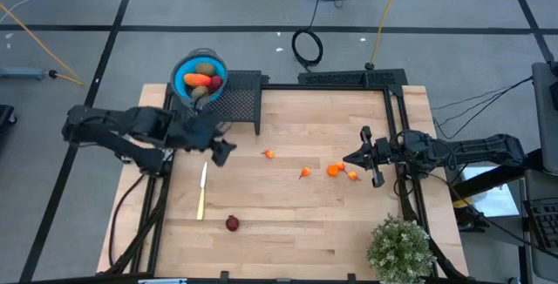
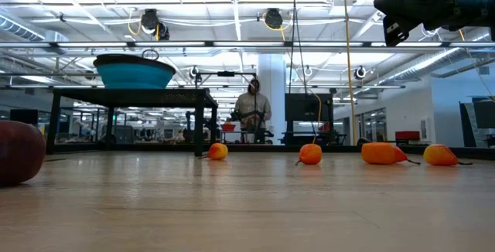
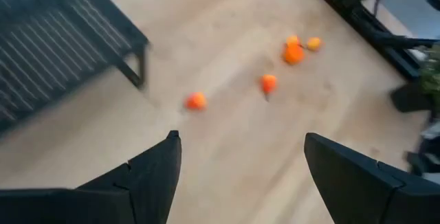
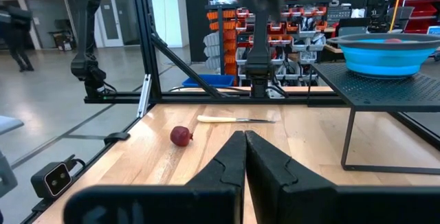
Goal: Pick & Place Fruit
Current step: Put the pomegranate into the blue strainer bowl on the shelf
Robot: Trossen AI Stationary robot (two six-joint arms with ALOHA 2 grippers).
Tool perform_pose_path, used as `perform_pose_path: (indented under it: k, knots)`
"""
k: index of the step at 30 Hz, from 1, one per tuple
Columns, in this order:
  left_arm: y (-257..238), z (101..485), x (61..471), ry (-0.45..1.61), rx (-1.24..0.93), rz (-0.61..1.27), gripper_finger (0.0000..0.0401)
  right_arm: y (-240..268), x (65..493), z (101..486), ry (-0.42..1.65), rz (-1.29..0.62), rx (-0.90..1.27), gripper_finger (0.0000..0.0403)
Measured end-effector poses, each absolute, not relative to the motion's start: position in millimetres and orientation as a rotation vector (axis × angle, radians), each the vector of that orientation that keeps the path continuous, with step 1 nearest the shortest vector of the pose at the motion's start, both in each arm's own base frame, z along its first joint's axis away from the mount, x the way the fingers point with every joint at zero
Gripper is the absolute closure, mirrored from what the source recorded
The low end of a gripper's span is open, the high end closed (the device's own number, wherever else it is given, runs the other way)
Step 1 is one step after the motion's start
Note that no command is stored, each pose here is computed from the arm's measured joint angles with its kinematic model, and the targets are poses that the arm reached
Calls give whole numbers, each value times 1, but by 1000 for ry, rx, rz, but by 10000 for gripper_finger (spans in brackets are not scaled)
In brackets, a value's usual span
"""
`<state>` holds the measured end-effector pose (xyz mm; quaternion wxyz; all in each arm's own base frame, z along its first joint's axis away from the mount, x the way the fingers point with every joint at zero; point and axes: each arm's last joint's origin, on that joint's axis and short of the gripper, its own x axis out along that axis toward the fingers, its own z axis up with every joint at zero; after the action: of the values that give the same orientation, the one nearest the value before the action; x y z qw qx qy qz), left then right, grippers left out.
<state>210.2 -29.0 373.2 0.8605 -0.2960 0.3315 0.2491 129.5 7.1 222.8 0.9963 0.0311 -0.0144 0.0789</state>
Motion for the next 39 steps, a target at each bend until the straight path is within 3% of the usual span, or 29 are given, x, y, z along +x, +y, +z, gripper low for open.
perform_pose_path:
  k: [17,29,39]
  knots:
    - [-108,319,245,1010,-1064,592,93,7,129,223,-29,158,61,399]
    - [-151,271,264,1254,-1350,870,93,7,129,223,-29,158,61,399]
    - [-168,246,269,1198,-1446,1101,93,7,129,223,-29,158,61,399]
